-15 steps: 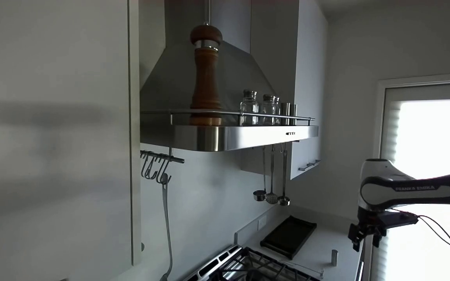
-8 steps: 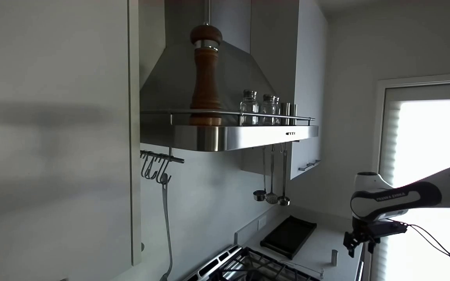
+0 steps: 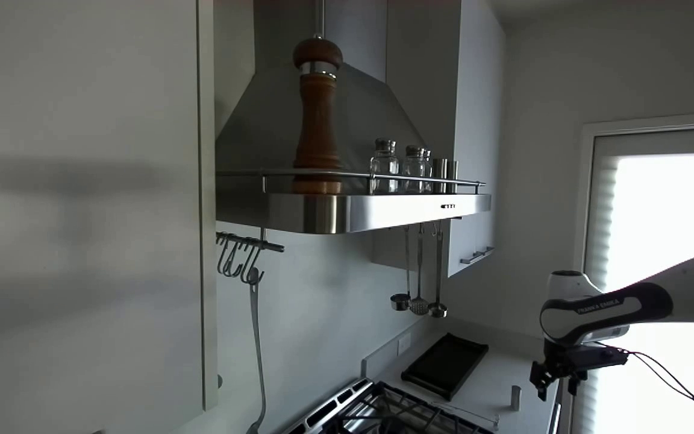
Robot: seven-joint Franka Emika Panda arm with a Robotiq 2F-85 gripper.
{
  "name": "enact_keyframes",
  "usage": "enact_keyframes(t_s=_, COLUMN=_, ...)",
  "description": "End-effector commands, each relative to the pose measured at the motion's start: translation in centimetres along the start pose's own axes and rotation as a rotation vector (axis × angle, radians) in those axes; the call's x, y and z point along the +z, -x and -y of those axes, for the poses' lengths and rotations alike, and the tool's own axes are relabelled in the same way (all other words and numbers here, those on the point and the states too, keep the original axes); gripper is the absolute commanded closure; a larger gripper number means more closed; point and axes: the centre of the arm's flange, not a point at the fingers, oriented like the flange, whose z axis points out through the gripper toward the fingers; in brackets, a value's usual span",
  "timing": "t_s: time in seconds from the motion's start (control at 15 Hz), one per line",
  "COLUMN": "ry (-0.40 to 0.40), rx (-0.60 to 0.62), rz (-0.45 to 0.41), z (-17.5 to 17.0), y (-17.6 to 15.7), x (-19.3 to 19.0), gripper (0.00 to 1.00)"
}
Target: Remove the silver container on the right and put it on the top rack above the stove
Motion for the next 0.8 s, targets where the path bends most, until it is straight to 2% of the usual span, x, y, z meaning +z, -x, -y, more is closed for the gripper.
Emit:
enact_keyframes(t_s=0.0, ry=0.024, rx=0.062, rz=0.017, z=-1.0, y=-1.0, x=0.7, gripper=0.00)
enact_keyframes(t_s=0.2, ry=-0.010, rx=0.050, rz=0.055, z=-3.0, y=-3.6, x=3.1, gripper=0.00)
enact_keyframes(t_s=0.27, ry=0.015, rx=0.078, rz=0.054, z=-3.7, y=-4.3, x=3.6, gripper=0.00)
enact_keyframes(t_s=0.47, ry=0.040, rx=0.130, rz=0.012, z=-5.8, y=-6.7, x=5.2, gripper=0.00)
enact_keyframes(t_s=0.73, ry=0.103, rx=0.184, rz=-0.095, z=-7.6, y=-11.1, x=7.4, gripper=0.00)
